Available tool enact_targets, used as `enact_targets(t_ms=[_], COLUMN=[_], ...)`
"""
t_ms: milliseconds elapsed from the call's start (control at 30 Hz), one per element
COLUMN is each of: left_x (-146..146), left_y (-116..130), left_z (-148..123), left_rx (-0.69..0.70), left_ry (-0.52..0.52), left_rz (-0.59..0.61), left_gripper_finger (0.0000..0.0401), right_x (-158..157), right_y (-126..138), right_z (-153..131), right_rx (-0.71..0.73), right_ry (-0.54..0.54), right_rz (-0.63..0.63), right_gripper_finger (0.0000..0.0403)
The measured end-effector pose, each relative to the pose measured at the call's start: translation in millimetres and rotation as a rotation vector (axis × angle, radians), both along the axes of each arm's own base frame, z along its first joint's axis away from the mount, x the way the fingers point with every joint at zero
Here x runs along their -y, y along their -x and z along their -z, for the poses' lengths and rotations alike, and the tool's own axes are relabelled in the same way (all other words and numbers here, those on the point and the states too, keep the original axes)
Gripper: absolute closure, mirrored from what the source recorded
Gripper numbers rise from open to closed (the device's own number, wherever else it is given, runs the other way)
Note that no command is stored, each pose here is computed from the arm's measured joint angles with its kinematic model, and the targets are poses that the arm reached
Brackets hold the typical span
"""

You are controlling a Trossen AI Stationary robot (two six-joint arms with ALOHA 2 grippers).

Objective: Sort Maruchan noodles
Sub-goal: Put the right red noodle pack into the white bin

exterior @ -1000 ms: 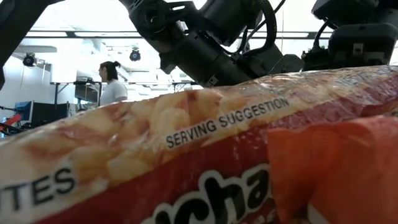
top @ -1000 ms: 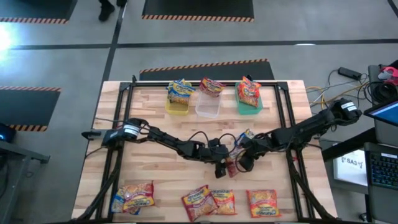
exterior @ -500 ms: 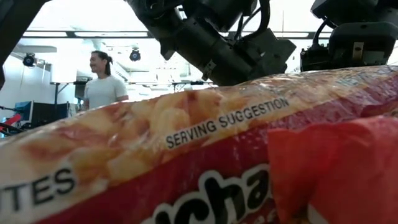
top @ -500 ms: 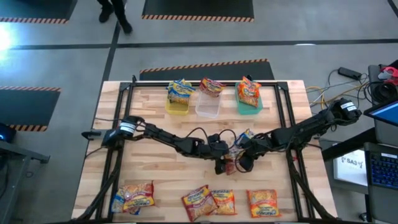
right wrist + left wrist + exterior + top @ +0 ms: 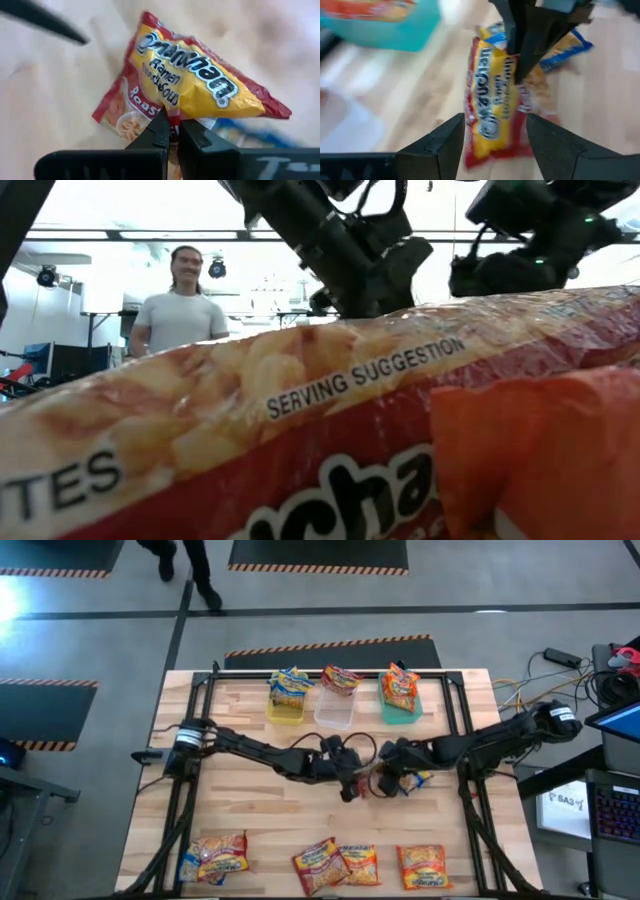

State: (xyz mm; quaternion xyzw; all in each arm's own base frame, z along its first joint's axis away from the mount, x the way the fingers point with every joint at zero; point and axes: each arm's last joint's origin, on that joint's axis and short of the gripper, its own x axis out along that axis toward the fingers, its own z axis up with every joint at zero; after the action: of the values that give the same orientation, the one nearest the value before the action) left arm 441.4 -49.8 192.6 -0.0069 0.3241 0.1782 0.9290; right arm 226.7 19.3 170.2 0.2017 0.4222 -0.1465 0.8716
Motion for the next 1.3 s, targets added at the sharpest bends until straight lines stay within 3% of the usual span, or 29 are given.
enact_targets(t_ms=[333, 633, 967, 1300], left_x=[-1.4, -19.1, -37.3, -44.4], left_y=[24.3, 39.3, 69.6, 86.8], left_z=[-25.0, 1.5, 15.8, 21.2], left_rx=[-0.066, -0.1, 0.011, 0.042], left_ry=[-0.173, -0.157, -0.095, -0.109], left_rz=[-0.188, -0.31, -0.403, -0.439], left_gripper_finger=[0.0205, 0.0205, 0.0205, 0.0205], right_x=[41.5, 72.7, 109.9, 147.5], right_y=[-17.7, -25.8, -36.0, -65.3], right_z=[-24.3, -48.3, -76.9, -40.6], right_rx=[0.129, 0.185, 0.436, 0.537], right_ry=[0.168, 0.315, 0.441, 0.47], right_rz=[0.037, 0.064, 0.182, 0.293], right_gripper_finger=[0.0395, 0.0395, 0.0395, 0.0395])
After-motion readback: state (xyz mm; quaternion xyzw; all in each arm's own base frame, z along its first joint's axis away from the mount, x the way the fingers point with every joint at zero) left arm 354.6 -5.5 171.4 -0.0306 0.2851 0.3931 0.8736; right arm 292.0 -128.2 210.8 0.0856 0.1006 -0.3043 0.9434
